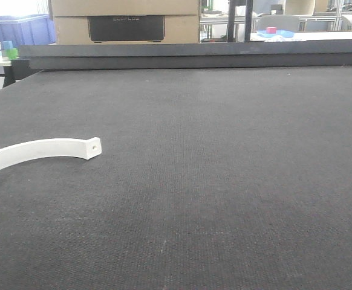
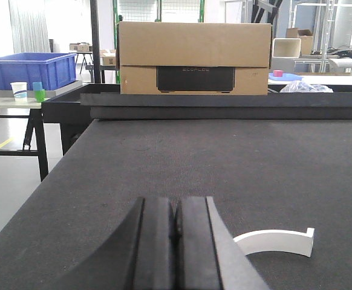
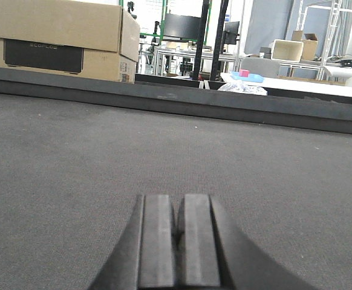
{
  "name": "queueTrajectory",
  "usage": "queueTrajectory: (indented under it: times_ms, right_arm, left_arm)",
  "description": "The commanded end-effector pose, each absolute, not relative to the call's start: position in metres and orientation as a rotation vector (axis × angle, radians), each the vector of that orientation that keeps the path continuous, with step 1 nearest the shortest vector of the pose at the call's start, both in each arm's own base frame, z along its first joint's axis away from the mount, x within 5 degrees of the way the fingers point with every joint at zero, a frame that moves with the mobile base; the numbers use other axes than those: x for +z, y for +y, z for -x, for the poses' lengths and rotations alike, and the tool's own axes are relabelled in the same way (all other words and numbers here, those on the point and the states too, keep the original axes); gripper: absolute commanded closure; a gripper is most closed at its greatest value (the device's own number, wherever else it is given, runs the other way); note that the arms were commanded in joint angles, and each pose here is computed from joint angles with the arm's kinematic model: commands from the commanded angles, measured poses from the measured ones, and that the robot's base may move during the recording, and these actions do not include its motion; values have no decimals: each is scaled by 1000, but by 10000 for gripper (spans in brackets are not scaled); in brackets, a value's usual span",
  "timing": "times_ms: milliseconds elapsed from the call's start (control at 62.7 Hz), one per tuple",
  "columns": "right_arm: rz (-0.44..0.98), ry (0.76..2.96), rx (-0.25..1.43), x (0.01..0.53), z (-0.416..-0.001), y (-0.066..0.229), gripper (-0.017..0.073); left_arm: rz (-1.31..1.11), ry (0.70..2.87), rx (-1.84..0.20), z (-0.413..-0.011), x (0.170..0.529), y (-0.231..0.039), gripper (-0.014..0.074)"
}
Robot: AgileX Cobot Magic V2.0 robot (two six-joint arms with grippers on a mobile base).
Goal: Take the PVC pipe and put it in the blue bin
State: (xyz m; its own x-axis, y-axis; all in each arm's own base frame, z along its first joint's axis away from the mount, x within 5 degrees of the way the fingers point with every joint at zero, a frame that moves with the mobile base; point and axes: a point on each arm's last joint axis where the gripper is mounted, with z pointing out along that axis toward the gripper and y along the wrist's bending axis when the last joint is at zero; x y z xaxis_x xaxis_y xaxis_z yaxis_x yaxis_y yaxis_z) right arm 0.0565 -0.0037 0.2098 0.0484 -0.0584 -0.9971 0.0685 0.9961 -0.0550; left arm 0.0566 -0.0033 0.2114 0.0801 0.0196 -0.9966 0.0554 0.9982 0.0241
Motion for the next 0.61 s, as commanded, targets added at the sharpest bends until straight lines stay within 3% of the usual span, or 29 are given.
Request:
queueTrajectory:
  times_ms: [0,383,590]
  right_arm:
    - [-2,1493,-104,212,-56,-4,721]
    - [-3,1448,-106,216,-56,-4,721]
    - [-3,1343,-110,226,-54,-4,721]
  left_arm:
    - [-59,1461,-26,-56,215,-3,704]
    - [-59,1459,-26,-56,215,-3,704]
    - [-51,1311,-25,-53,229,-3,704]
